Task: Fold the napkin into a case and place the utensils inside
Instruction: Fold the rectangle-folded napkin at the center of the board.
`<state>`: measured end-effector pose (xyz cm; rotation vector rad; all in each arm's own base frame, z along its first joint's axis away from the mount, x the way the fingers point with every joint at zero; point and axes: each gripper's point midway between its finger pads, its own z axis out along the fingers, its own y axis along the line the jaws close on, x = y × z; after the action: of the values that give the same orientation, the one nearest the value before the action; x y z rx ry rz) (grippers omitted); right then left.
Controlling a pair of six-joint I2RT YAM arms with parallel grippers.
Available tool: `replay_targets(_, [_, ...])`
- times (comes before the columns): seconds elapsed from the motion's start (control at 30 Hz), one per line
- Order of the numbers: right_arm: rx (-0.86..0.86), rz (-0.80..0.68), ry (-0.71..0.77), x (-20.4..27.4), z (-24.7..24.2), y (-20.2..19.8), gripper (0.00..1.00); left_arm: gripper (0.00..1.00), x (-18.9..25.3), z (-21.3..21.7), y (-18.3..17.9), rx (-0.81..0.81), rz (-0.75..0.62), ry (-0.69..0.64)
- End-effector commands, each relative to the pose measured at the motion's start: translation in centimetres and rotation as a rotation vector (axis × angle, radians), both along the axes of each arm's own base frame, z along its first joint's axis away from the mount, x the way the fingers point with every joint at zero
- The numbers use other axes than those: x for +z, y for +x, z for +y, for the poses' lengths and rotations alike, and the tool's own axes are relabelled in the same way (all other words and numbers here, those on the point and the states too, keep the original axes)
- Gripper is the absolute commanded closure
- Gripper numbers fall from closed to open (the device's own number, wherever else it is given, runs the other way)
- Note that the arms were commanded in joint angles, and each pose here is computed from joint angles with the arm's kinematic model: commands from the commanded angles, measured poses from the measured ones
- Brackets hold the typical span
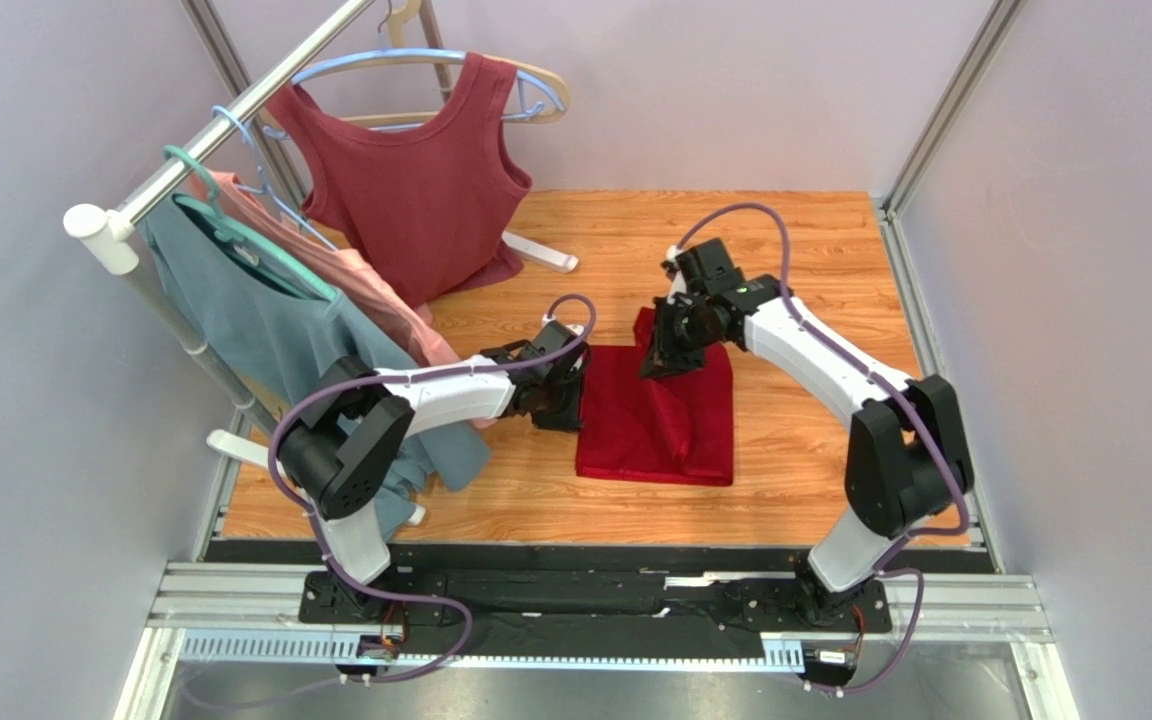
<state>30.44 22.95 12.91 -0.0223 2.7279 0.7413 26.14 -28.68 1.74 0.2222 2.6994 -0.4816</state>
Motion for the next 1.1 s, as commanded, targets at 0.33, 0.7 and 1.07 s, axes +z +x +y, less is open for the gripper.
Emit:
replay_targets(0.33, [-0.019,0.028,0.068,-3.3,6.1,2.2,1.00,1.00,-2.9,1.7,-2.5,0.019,0.065,0.036])
replay_targets(0.7, [-0.149,0.092,0.021,-5.6,5.4,2.6,1.00,1.00,-2.6,1.9,-2.8,0.031,0.064,0.027])
replay_targets(1.07, [-0.180,0.100,-0.110,-7.6,2.6,1.3,1.00,1.00,-2.3,1.9,-2.6,0.023,0.058,0.034])
